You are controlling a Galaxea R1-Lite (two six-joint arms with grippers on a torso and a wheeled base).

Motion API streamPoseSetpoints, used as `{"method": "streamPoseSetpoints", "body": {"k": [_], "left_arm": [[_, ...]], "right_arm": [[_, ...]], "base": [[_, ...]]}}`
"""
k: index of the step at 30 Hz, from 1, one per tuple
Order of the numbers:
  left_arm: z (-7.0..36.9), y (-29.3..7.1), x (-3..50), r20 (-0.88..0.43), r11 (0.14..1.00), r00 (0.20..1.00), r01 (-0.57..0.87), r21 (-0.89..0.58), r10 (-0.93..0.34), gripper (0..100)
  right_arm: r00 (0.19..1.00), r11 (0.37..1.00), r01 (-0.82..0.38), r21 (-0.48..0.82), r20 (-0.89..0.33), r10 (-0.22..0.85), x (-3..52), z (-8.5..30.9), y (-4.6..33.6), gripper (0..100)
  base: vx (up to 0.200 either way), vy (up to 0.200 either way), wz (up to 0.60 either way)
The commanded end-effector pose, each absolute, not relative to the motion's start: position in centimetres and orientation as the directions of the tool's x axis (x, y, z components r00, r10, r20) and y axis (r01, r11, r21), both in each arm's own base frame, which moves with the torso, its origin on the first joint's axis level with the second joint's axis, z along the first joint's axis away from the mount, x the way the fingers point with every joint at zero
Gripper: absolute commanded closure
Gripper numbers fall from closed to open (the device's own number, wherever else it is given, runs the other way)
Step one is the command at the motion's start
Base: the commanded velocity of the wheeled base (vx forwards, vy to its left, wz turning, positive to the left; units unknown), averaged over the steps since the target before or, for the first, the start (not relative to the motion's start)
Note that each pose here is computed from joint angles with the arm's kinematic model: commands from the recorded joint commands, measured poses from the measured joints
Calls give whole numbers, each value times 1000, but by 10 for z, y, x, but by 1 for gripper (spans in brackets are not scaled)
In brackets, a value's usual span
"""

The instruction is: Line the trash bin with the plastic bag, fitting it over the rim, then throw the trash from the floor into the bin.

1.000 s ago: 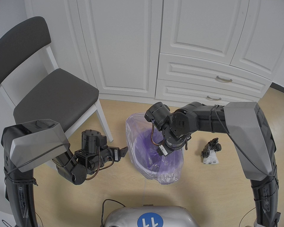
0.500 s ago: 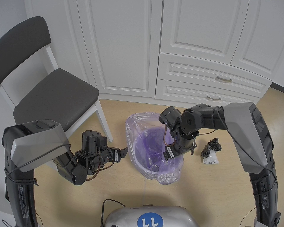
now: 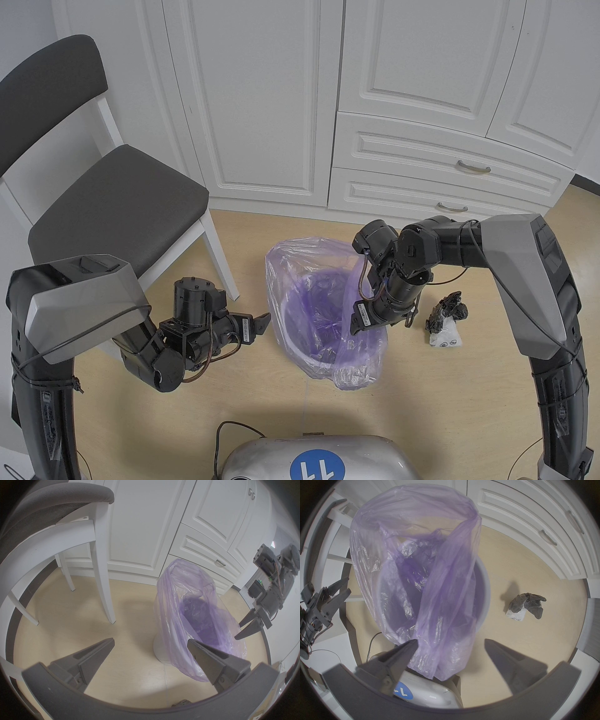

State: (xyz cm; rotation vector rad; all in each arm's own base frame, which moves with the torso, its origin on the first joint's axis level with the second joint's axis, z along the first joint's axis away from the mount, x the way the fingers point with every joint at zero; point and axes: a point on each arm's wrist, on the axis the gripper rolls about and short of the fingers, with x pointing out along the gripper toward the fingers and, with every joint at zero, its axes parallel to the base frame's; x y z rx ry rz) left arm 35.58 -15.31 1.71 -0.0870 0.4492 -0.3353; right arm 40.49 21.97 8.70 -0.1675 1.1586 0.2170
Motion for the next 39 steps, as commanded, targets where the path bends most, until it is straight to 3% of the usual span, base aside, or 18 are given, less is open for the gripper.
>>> {"method": "streamPoseSetpoints", "body": {"k": [1, 8, 17, 29, 30, 37, 38, 39], "left_arm": [[17, -153, 356, -412, 942, 847, 298, -156, -336, 0], [18, -153, 355, -409, 942, 848, 298, -156, -337, 0], [18, -153, 355, -408, 942, 849, 299, -156, -337, 0], [15, -161, 349, -423, 936, 834, 319, -152, -353, 0], [14, -161, 348, -425, 935, 833, 320, -152, -354, 0], [15, -164, 347, -422, 934, 833, 325, -151, -358, 0], [18, -164, 345, -409, 933, 838, 326, -154, -361, 0], [19, -164, 344, -402, 931, 840, 329, -158, -364, 0]], "right_arm": [[385, 967, -254, -17, -919, 85, 407, 82, 221, 100], [394, 970, -241, -17, -916, 82, 409, 79, 216, 100], [532, 987, -161, 1, -842, 88, 429, 119, 179, 100], [542, 998, -49, -31, -840, 0, 454, 94, 140, 100], [544, 999, -44, -30, -839, -2, 456, 93, 138, 0], [591, 999, -32, -3, -807, 17, 460, 103, 132, 0], [638, 998, -55, 19, -768, 49, 438, 146, 138, 0], [641, 998, -67, 19, -765, 58, 430, 152, 142, 0]], "base": [[0, 0, 0], [0, 0, 0], [0, 0, 0], [0, 0, 0], [0, 0, 0], [0, 0, 0], [0, 0, 0], [0, 0, 0]]}}
